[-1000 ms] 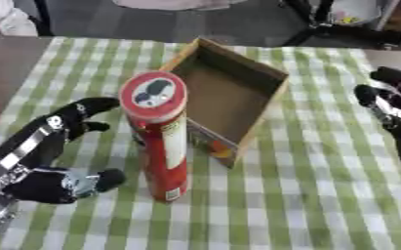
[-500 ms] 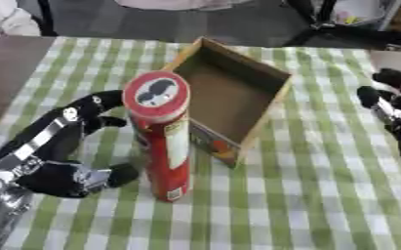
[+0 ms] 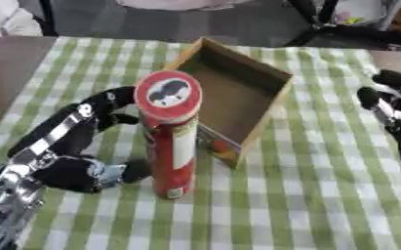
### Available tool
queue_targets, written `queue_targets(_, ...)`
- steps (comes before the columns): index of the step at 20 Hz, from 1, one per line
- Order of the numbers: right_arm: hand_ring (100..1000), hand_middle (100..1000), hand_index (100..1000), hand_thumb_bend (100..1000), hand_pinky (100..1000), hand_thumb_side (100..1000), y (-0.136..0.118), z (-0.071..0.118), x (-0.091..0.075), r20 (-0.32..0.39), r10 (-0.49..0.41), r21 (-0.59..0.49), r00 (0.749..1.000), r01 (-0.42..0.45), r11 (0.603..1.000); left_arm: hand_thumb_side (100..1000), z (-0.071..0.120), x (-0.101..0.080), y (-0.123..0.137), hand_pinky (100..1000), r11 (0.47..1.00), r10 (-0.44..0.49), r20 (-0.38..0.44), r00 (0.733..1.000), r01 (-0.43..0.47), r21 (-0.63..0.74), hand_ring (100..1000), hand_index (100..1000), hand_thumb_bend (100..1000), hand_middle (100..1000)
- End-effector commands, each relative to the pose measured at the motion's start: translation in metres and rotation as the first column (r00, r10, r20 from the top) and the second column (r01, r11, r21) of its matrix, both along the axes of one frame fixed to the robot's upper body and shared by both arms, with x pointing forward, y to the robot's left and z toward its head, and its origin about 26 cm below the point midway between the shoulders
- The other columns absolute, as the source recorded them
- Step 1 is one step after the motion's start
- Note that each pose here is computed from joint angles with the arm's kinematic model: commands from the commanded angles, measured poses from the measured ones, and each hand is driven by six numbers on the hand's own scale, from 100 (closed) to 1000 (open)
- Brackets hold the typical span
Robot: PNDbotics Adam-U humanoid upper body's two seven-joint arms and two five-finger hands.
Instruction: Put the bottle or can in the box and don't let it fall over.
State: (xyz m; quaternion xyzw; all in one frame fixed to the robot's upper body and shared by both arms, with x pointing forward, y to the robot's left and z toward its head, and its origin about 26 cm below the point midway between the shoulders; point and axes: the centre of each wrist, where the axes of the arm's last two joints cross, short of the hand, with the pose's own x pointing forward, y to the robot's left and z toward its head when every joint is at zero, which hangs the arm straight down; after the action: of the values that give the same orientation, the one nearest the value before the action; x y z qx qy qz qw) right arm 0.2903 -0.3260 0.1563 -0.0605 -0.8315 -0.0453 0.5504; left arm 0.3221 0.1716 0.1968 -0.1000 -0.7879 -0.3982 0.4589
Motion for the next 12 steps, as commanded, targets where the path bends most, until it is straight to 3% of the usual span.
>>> queue_targets(1,741,788,785,609,761,263,-0.001,0.007,0.001,0.02,0.009,-0.011,1.0,-0.009,1.0,405,0.005,0.003,-0.002,860,1.0,0.024,0.026,0.999,-0.025,0.009,1000,914,706,868)
queue_targets(12,741,788,784,608,762,261,0.001,0.005,0.001,0.014,0.02,-0.007,1.0,-0.02,1.0,407,-0.004,0.014,-0.008,858,0.991,0.137,0.006,0.991,-0.137,0.005,1000,914,712,867)
